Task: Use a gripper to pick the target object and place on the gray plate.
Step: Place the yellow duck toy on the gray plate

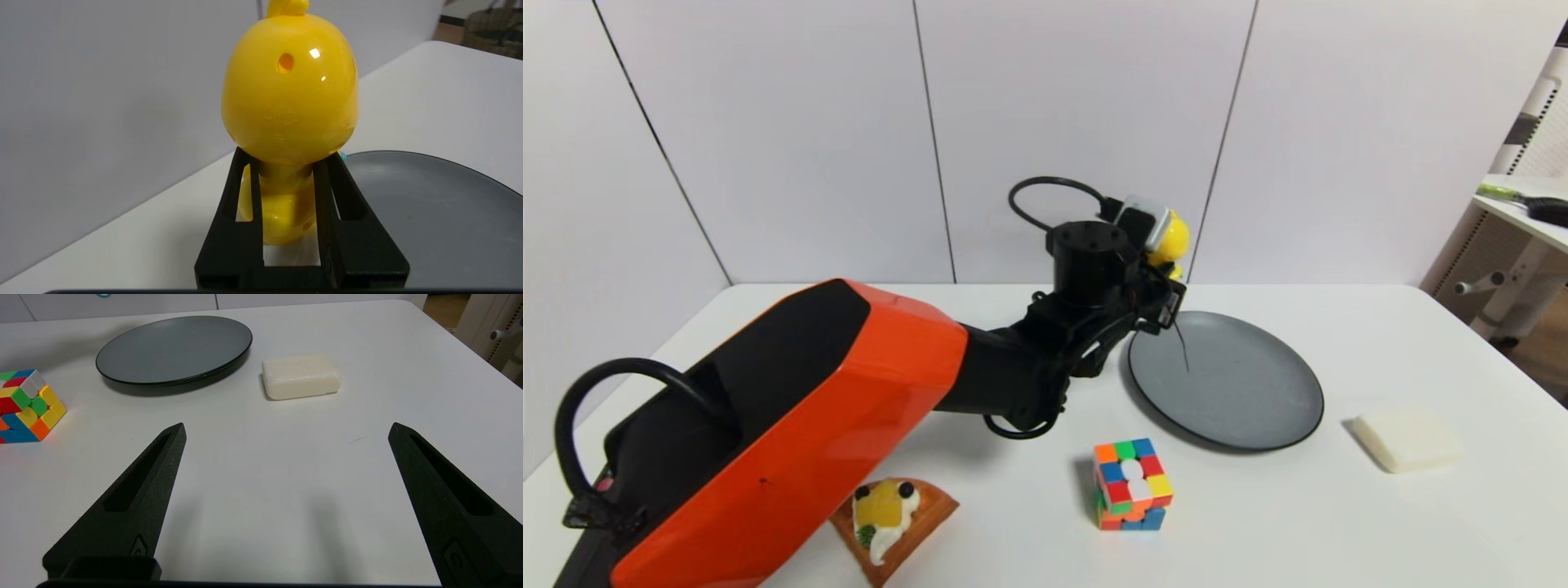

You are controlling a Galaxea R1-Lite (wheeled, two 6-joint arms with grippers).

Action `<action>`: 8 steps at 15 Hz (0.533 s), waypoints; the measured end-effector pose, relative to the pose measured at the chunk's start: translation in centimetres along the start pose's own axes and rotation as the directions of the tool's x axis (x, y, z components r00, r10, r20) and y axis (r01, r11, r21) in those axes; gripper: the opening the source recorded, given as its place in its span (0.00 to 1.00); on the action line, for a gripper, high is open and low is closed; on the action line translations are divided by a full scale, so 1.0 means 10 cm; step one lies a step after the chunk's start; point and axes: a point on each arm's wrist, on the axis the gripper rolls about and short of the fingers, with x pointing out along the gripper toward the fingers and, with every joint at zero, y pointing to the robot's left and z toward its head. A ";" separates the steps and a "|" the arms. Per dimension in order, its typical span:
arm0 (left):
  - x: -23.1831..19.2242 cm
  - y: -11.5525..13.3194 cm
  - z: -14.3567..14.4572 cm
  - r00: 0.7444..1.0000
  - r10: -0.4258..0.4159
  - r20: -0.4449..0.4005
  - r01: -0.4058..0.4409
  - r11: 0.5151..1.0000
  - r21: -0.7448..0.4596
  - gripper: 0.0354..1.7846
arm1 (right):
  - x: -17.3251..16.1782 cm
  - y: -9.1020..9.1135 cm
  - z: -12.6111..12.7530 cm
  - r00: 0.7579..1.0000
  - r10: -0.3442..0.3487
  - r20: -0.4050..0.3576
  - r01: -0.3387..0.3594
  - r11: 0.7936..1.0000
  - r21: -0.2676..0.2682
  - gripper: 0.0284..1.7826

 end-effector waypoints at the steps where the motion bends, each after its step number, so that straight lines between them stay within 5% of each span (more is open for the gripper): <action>1: 0.05 -0.08 -0.04 0.999 -0.044 -0.016 0.044 0.999 -0.004 0.20 | 0.00 0.00 0.00 1.000 0.000 0.000 0.000 1.000 0.000 0.96; 8: 0.21 -0.49 -0.31 0.987 -0.149 -0.053 0.148 0.988 -0.034 0.20 | 0.00 0.00 0.00 1.000 0.000 0.000 0.000 1.000 0.000 0.96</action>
